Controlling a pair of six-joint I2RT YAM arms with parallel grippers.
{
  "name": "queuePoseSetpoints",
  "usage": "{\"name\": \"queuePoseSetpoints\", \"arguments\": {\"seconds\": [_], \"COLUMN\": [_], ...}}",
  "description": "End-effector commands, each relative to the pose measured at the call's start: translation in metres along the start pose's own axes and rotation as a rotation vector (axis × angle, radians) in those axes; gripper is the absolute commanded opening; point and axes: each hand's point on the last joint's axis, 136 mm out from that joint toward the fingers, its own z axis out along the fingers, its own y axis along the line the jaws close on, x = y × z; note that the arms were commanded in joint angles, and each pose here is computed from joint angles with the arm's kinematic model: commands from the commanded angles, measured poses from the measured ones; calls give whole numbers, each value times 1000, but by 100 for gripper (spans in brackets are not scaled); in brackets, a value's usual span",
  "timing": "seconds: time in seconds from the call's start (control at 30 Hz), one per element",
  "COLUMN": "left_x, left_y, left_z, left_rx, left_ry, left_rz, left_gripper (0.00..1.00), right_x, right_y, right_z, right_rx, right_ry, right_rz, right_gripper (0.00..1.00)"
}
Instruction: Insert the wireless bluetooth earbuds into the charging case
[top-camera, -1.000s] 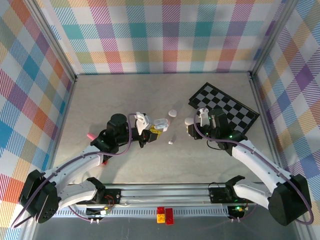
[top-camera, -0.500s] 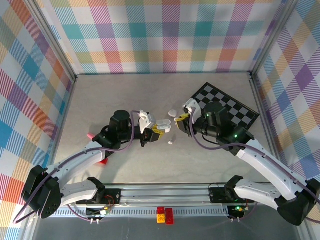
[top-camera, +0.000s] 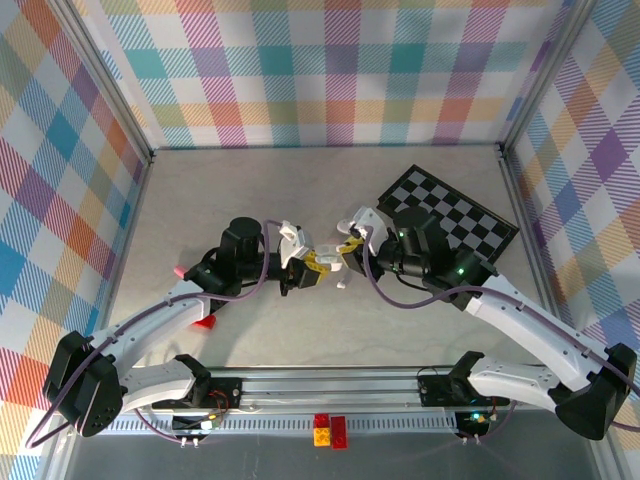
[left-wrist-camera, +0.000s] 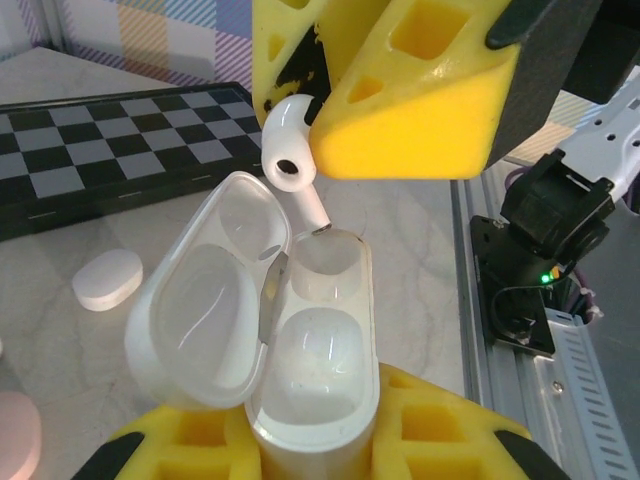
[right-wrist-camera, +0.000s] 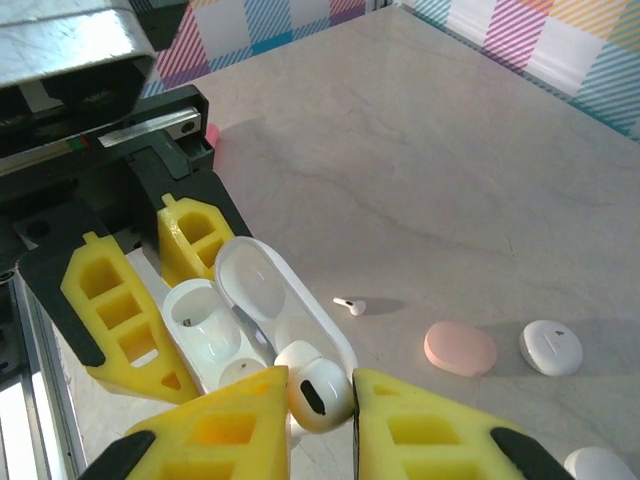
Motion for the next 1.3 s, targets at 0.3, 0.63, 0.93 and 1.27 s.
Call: {"name": "queuePoseSetpoints", "arguments": {"seconds": [0.3,0.63,0.93,1.27], "left_x": [-19,-22,-15,-5], "left_y": [-10,-8,-2,4], "left_z": [-1,-3,-5,-27], "left_rx": [45,22,-31,-165], "left_ry": [-33,-43,-53,-127], "left_rz": [50,64,78,78], "left_gripper": [0,0,0,0], "right_x": [3,12,-25,52], "right_y": [12,25,-6,-87], "right_z": [2,-4,-29,3], "right_rx": [-60,-127,-7,132], "right_ry": [24,84,-148,-90], "right_rz": [-50,-78,132,744], "right_gripper": [20,37,55,60]}}
